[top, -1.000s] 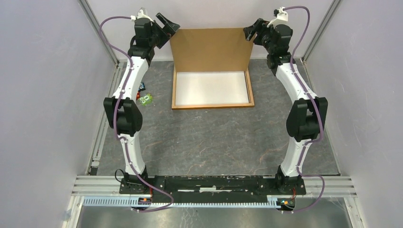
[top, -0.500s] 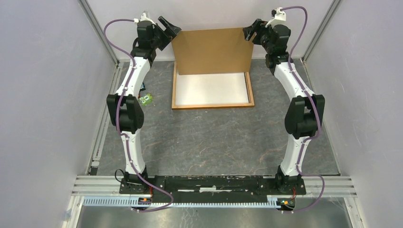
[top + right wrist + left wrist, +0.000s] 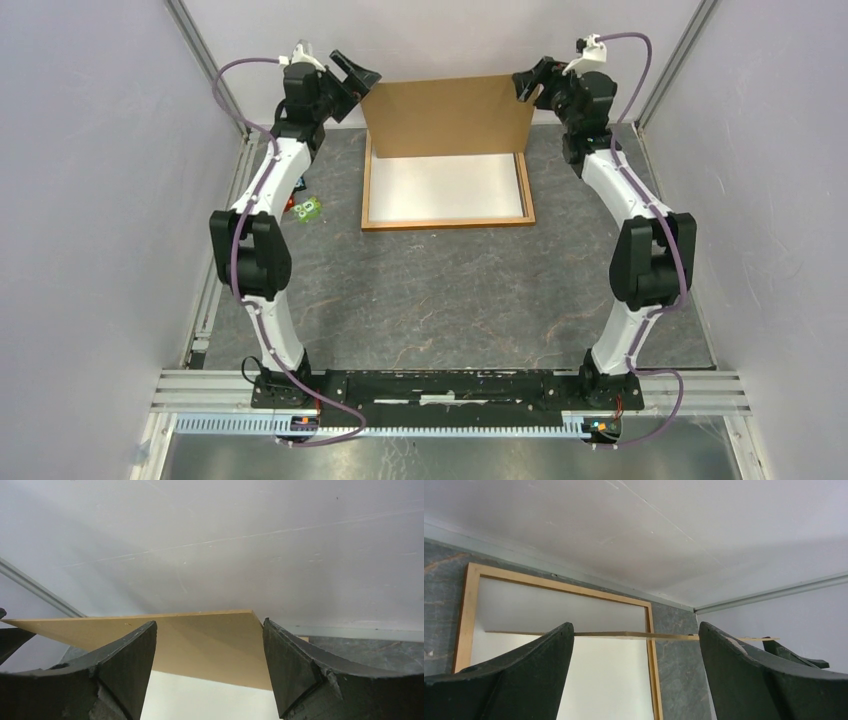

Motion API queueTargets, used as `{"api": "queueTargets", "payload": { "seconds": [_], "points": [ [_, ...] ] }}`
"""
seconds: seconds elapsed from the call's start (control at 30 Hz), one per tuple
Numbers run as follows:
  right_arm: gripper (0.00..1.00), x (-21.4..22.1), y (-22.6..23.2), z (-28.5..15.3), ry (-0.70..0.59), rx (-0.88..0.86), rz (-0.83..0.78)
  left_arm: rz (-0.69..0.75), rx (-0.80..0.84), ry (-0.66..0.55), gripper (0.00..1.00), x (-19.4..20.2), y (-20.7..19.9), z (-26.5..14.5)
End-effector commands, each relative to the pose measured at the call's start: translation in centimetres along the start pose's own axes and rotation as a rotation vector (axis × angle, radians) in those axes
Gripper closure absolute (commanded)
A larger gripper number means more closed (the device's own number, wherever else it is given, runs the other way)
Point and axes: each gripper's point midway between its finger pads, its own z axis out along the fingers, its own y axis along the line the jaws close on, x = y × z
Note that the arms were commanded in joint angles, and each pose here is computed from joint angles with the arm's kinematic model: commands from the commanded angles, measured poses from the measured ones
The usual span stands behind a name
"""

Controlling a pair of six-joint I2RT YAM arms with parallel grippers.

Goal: Put the photo into the frame

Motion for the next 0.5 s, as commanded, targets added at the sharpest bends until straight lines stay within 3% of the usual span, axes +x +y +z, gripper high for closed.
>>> {"api": "queueTargets", "payload": {
  "seconds": [0.0,0.47],
  "points": [
    [0.18,3.0,9.0,-3.1,0.127,-0.259,0.119,-0.06,0.278,0.139,0.02,3.9,-9.5,-4.2],
    [0.13,7.4,7.1,-12.7,0.158,-0.115,0.36,-0.147,0.237,0.1,0.0,7.1,-7.3,-12.5]
  ]
}}
